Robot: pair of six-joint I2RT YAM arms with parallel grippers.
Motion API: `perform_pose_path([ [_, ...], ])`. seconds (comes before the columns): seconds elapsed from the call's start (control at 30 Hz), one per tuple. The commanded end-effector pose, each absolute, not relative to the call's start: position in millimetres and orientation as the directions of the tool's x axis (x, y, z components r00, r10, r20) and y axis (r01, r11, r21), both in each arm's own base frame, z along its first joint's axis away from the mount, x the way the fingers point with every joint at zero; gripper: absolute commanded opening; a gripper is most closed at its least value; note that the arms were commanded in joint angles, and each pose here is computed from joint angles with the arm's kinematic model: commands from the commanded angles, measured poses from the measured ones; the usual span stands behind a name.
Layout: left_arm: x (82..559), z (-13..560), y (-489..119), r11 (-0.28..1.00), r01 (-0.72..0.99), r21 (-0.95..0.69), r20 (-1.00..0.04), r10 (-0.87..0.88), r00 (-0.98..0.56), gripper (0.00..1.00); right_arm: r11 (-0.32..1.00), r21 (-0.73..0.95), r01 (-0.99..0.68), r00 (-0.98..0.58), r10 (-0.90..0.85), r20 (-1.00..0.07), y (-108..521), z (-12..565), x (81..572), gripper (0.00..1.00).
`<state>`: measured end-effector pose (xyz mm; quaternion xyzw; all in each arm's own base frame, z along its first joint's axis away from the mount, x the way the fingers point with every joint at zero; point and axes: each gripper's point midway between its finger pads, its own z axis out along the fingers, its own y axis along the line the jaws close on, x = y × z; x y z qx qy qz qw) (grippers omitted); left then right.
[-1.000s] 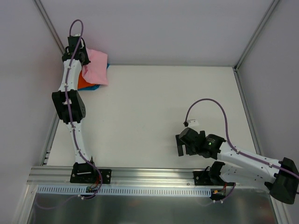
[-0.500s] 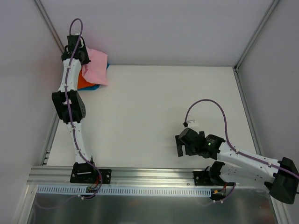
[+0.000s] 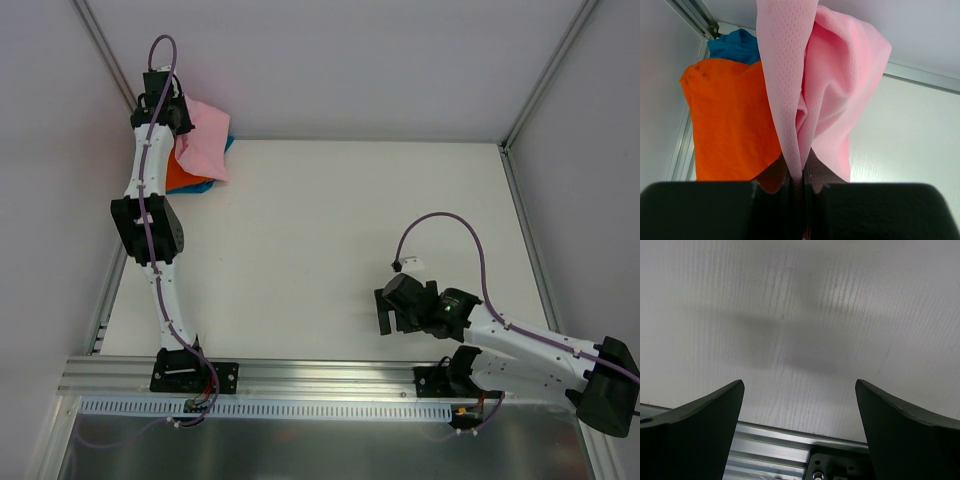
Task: Fold and stack the t-shirts
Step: Put the neatly folded tshirt into the corner of the board with the left arm
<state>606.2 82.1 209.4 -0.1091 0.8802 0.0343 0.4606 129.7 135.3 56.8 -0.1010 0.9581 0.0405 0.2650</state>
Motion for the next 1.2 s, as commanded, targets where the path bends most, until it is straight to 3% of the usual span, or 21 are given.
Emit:
perform_pose_path([
  [0.0,600.5,283.3,76.7,0.977,-0.204,-0.058,-0.891,-0.143,-0.431,0.00,0.976,0.017,-0.215,-0.835,-0.175,-0.522,134.5,55.1,131.9,1.00],
  [0.3,598.2,283.8,89.5,0.970,-0.244,-0.001,-0.895,-0.110,-0.433,0.00,0.975,0.015,-0.222,-0.836,-0.183,-0.517,133.9,54.8,130.8,1.00],
  [1.17,603.0,201.1,144.1,0.926,-0.368,0.087,-0.833,-0.135,-0.537,0.00,0.973,-0.004,-0.232,-0.857,-0.207,-0.472,135.2,48.3,128.7,0.99],
])
